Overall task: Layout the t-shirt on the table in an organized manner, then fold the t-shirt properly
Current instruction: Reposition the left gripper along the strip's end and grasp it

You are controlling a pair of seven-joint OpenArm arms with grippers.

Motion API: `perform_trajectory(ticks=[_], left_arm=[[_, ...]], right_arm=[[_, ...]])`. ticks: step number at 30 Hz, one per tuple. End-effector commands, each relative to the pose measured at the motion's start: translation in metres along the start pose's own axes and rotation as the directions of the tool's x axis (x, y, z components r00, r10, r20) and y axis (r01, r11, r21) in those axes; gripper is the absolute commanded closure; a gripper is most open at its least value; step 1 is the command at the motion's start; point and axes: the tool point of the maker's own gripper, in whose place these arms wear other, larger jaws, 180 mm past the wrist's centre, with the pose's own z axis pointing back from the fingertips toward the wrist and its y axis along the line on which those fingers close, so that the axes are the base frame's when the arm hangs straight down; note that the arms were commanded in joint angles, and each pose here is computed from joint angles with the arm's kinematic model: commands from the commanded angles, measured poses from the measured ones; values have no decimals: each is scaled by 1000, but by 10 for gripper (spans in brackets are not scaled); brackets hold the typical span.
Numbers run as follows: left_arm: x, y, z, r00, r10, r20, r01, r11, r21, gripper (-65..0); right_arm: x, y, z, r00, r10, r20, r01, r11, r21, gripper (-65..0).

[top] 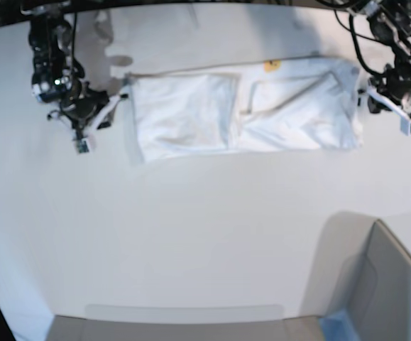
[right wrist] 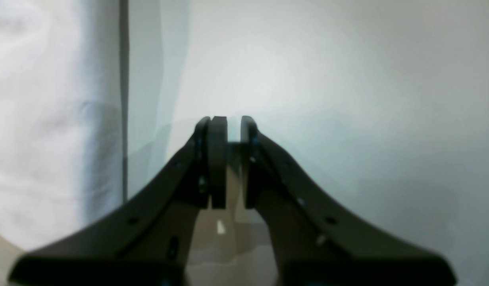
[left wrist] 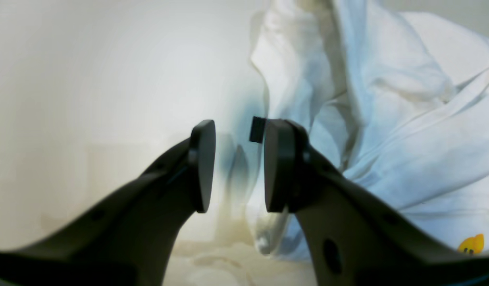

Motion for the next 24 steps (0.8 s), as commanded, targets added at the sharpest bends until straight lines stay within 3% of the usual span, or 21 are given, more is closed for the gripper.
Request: perform_trajectory(ticks=[1, 3, 10, 14, 24], left_arm=[[17, 2, 7, 998, -19, 55, 18, 1000, 11, -211], [19, 0, 8, 998, -25, 61, 24, 1000, 10, -212], [21, -61, -13, 984, -174, 21, 175, 977, -123, -212], [21, -63, -15, 996, -94, 8, 94, 989, -118, -212], [20, -62, -15, 995, -96, 2, 96, 989, -113, -212]], right_arm=[[12, -4, 4, 999, 7, 37, -6, 1000, -8, -65], [12, -3, 3, 999, 7, 37, -7, 1000, -5, -65], [12, -3, 3, 999, 8, 38, -7, 1000, -5, -65], [12, -3, 3, 999, 8, 38, -7, 1000, -5, -65], [11, -3, 3, 999, 8, 35, -8, 1000, -5, -65]])
